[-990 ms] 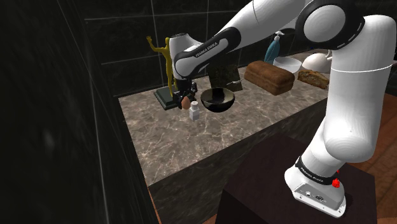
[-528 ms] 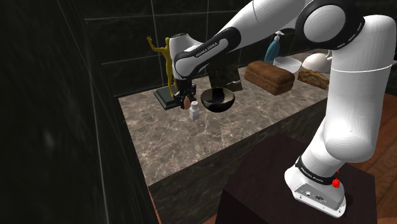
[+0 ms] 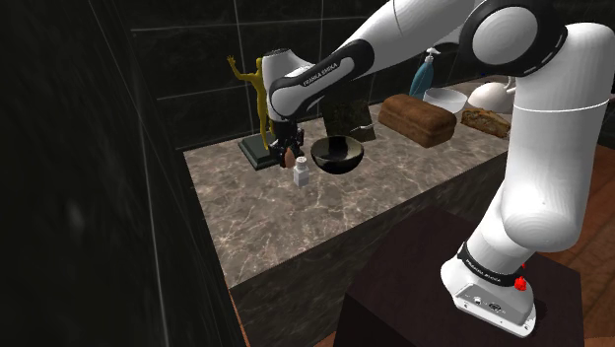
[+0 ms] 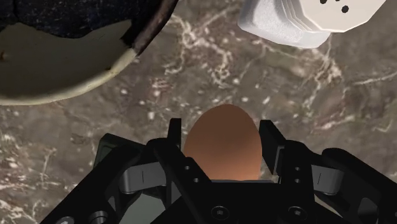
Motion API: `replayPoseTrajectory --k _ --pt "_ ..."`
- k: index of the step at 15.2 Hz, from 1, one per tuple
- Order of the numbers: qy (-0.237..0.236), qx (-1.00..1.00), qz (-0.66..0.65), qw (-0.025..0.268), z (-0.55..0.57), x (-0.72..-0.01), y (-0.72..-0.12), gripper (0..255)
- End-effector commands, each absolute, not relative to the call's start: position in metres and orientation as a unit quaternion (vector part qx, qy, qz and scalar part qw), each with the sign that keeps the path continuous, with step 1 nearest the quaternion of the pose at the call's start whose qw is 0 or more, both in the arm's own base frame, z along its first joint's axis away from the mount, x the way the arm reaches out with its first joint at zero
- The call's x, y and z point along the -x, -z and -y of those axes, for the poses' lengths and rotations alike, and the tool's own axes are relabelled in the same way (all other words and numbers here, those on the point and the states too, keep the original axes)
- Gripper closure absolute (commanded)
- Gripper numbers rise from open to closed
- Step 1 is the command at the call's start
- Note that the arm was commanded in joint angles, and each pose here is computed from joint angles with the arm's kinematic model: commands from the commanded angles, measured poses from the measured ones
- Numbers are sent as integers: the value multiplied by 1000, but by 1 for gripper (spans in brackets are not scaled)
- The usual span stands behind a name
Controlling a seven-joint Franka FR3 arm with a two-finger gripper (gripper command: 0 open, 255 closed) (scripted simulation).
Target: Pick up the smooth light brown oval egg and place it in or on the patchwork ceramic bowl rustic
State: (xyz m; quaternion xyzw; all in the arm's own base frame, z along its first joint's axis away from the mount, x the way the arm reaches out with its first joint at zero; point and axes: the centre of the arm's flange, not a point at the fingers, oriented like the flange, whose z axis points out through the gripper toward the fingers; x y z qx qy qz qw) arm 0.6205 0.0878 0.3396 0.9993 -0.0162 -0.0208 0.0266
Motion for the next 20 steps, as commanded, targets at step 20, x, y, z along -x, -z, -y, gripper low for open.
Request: replayPoseTrajectory --k 20 --pt "21 -999 16 27 -88 -620 -450 255"
